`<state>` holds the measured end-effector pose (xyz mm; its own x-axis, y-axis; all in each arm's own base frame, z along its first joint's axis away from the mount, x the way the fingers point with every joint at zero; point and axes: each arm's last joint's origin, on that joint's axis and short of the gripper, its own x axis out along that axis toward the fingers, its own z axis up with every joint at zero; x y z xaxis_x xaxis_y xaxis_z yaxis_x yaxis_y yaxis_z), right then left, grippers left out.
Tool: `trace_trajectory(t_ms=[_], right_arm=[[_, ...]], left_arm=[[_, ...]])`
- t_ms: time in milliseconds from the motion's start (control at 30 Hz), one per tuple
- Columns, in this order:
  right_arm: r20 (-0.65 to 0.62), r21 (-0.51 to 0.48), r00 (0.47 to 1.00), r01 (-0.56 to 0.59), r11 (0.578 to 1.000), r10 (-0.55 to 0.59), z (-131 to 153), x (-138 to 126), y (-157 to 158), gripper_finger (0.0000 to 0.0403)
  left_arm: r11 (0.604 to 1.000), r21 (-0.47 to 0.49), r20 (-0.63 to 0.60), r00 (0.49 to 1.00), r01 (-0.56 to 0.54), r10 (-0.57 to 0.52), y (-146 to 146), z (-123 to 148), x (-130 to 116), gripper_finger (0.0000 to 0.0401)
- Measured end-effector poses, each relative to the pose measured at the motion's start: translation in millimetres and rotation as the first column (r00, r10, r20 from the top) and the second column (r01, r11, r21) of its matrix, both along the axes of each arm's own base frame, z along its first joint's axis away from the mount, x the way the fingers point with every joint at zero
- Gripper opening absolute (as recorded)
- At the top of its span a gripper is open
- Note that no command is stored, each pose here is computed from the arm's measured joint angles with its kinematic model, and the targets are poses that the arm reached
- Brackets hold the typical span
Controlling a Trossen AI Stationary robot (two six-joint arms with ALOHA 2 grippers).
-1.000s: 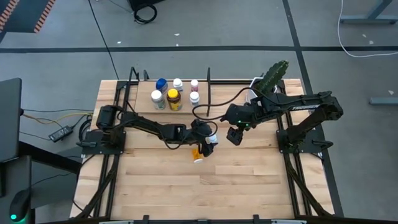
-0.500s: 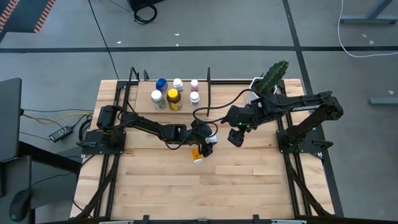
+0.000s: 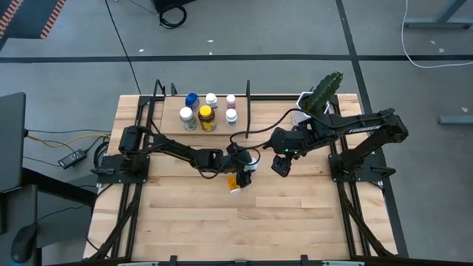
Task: Pick and place medicine bottles onto shelf by color
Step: Put the white pill bottle on the shelf
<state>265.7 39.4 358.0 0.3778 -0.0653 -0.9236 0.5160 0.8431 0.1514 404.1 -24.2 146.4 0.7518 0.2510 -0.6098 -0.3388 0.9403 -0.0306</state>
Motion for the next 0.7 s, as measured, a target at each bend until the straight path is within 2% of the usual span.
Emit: trace_trajectory(t_ms=[267,567,700], right_arm=[[0.002,0.008,1.0,0.011,1.0,-0.011,2.2,-3.5,1.3,0.0282],[-0.001,0.008,1.0,0.014,1.0,-0.014,2.8,-4.9,0.9,0.0282],[-0.001,0.008,1.0,0.014,1.0,-0.014,2.8,-4.9,0.9,0.0282]], left_arm=[[1.0,-0.01,0.06,0.998,-0.004,0.005,0.0,4.8,3.4,0.0293],[1.0,-0.002,0.056,0.998,-0.023,0.023,0.6,4.5,2.9,0.0293],[0.999,-0.03,0.064,0.997,-0.043,0.045,0.6,4.5,2.9,0.029]])
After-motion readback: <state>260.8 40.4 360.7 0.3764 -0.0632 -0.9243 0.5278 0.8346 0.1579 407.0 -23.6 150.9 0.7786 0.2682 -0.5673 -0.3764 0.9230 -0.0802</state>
